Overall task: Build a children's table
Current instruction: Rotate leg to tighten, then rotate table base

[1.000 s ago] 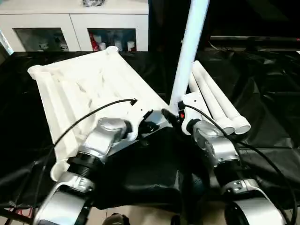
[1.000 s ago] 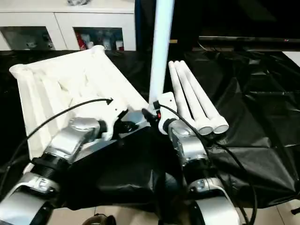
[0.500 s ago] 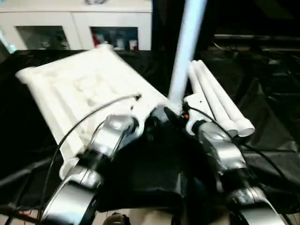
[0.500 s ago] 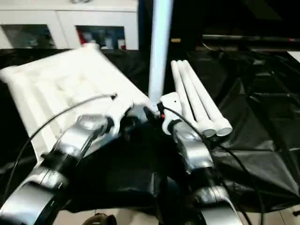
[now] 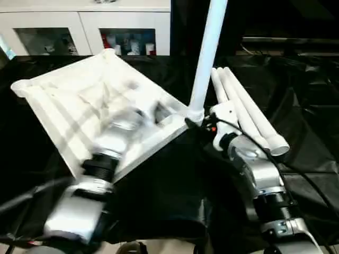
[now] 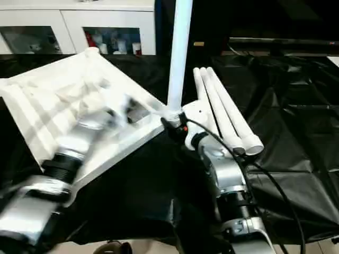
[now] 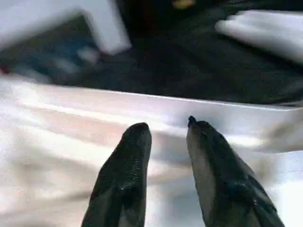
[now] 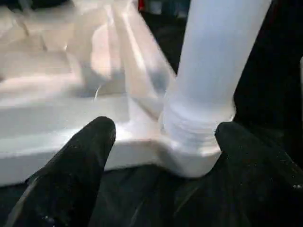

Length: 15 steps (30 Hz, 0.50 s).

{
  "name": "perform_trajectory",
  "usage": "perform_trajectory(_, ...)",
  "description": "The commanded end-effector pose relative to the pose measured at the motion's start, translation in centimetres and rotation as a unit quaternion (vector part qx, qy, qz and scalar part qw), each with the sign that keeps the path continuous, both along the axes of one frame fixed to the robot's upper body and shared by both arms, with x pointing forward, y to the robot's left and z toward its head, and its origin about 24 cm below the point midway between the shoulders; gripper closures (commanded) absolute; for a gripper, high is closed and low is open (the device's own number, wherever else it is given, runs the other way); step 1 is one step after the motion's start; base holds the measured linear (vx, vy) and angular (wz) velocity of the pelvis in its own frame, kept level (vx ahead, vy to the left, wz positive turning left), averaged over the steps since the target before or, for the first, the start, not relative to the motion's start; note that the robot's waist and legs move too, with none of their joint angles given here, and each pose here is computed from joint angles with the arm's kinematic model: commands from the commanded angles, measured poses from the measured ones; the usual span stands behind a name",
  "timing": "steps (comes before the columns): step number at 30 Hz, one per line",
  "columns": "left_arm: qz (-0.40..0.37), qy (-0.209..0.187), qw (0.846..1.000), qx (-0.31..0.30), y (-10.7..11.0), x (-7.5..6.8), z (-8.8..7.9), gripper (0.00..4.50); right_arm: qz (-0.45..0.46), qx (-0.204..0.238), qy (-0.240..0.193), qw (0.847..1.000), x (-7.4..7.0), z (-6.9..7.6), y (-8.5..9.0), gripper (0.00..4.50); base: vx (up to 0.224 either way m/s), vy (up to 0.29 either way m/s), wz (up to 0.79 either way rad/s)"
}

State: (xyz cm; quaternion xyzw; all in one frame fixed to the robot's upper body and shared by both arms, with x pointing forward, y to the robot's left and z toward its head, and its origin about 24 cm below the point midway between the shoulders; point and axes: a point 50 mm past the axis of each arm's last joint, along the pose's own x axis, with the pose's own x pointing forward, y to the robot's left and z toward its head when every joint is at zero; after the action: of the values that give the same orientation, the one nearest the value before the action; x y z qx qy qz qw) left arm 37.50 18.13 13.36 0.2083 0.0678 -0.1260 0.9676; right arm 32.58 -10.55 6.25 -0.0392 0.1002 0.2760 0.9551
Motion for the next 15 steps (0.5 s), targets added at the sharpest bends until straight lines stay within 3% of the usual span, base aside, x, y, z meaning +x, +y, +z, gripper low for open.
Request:
perform_trajectory(1, 0.04, 0.001, 0.998, 0.049, 3.5, -1.2, 0.5, 2.83, 0.025, 0.001, 0.008, 1.0, -0.6, 0.1, 0.7, 0.6, 0.0, 0.0, 0.0)
perform_trajectory(7, 0.137, -0.008, 0.982, 0.127, 9.6, -4.1, 1.9, 2.83, 0.048, -0.006, 0.021, 0.999, -1.3, -0.2, 0.8, 0.6, 0.0, 0.0, 0.0)
perform_trajectory(11, 0.194, 0.055, 0.957, 0.211, 13.8, -7.0, 1.6, 2.83, 0.041, -0.018, 0.034, 0.998, -1.1, -0.7, 0.8, 0.6, 0.0, 0.0, 0.0)
perform_trajectory(15, 0.175, 0.142, 0.94, 0.256, 14.7, -8.9, -0.5, 2.83, 0.036, -0.023, 0.048, 0.998, -0.8, -1.0, 1.0, 0.6, 0.0, 0.0, 0.0)
